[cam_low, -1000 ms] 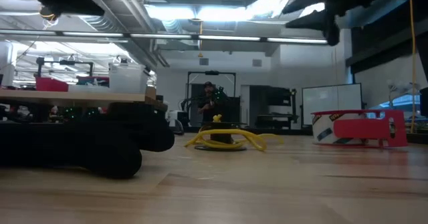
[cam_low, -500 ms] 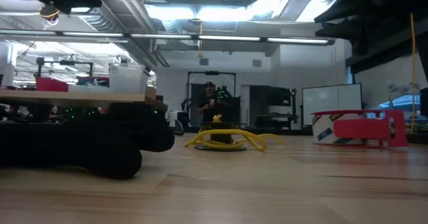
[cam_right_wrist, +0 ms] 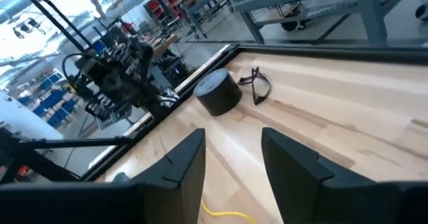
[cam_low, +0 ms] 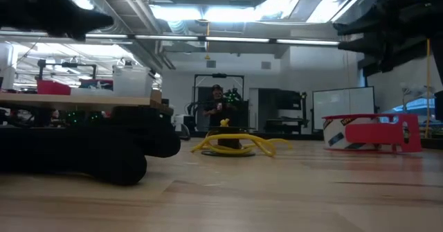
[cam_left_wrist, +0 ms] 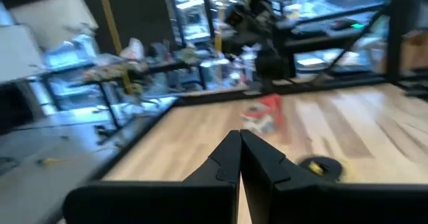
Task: Coil cords
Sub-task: Return to Home Position
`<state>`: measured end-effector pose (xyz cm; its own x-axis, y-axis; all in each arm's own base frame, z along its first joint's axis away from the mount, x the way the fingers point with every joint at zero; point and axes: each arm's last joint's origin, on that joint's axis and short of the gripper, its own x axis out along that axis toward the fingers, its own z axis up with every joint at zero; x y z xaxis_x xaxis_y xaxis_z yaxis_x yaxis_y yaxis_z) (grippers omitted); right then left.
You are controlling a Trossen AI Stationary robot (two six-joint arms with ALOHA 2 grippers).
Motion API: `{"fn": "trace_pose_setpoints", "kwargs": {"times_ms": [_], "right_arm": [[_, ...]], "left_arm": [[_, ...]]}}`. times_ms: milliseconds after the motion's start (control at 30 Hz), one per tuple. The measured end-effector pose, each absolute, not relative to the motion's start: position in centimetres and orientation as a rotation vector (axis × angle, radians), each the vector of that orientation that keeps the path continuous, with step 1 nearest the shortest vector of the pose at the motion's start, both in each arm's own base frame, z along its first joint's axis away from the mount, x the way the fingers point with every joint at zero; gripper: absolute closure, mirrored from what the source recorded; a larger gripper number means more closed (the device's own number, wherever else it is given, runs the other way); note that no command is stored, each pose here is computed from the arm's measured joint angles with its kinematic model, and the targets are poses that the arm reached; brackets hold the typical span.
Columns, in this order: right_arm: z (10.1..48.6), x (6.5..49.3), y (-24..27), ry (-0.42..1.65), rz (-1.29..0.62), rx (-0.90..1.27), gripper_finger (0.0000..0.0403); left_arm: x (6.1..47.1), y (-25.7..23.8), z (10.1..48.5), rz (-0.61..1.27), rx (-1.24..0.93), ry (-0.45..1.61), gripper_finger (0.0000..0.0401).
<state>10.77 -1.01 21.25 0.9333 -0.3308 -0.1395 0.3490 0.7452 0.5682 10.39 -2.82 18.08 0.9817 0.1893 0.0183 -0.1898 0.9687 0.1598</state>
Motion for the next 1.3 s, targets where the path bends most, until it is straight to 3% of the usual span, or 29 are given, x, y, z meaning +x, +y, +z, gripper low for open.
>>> {"fn": "trace_pose_setpoints", "kwargs": {"times_ms": [300,700,1300], "right_arm": [[17.8,10.9,-1.0,0.088,-0.411,0.757,0.0252],[15.9,11.3,-0.9,-0.011,-0.311,0.757,0.0252],[15.1,11.1,-1.2,0.026,-0.449,0.729,0.0251]], "left_arm": [[10.6,-2.3,16.9,0.195,0.189,0.015,0.04],[11.0,-0.4,18.0,0.257,0.208,-0.086,0.04],[10.8,2.2,15.7,0.404,0.1,0.139,0.04]]}}
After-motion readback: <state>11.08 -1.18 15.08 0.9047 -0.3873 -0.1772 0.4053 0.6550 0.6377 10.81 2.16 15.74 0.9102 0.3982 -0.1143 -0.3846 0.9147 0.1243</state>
